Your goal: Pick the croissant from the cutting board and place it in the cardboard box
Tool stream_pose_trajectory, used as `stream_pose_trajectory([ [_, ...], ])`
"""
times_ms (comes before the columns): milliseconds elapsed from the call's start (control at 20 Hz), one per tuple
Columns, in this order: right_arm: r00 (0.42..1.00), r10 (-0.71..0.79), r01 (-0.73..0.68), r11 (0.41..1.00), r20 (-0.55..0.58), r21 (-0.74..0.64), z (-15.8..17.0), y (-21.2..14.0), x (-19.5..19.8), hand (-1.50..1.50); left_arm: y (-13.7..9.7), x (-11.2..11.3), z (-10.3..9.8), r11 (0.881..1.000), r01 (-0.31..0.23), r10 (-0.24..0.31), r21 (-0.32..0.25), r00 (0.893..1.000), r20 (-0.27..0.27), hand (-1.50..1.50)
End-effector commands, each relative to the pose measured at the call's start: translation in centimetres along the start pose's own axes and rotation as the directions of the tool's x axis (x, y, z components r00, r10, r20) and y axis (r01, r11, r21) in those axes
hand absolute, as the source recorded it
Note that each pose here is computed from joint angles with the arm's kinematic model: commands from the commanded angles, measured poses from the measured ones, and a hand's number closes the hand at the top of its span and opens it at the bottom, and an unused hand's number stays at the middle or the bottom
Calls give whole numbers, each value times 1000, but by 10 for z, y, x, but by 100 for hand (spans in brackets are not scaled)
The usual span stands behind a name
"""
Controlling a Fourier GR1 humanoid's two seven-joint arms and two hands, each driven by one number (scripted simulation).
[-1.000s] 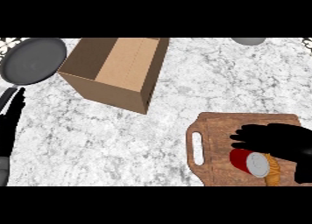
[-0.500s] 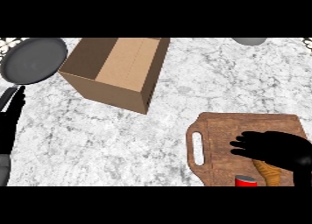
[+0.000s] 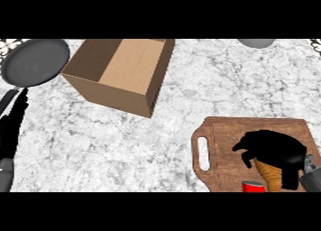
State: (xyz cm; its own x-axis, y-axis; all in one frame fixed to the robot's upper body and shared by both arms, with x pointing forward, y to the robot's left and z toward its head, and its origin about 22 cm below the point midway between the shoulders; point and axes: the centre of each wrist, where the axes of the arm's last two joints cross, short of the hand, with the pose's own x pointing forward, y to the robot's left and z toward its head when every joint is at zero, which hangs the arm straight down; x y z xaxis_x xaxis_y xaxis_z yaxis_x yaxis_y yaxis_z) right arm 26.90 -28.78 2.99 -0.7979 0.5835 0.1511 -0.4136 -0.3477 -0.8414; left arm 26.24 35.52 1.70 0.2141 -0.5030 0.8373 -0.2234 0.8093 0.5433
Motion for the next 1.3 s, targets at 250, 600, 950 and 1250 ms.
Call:
stream_pose_trajectory([
  [250,973,-171,129,958,-152,-255,-49,-65,-50,150,-8,8,-1,999,6,-4,-43,999,46,0],
  [600,923,-255,74,852,-287,-519,-46,-144,-93,150,-13,20,-13,999,3,1,-53,997,74,0],
  [950,949,-202,-35,694,-241,-719,-38,-189,-108,150,-16,22,-21,999,-7,10,-50,999,52,0],
  [1250,990,-116,9,601,-77,-799,-48,-236,-102,150,-17,21,-20,999,1,2,-42,999,52,0],
])
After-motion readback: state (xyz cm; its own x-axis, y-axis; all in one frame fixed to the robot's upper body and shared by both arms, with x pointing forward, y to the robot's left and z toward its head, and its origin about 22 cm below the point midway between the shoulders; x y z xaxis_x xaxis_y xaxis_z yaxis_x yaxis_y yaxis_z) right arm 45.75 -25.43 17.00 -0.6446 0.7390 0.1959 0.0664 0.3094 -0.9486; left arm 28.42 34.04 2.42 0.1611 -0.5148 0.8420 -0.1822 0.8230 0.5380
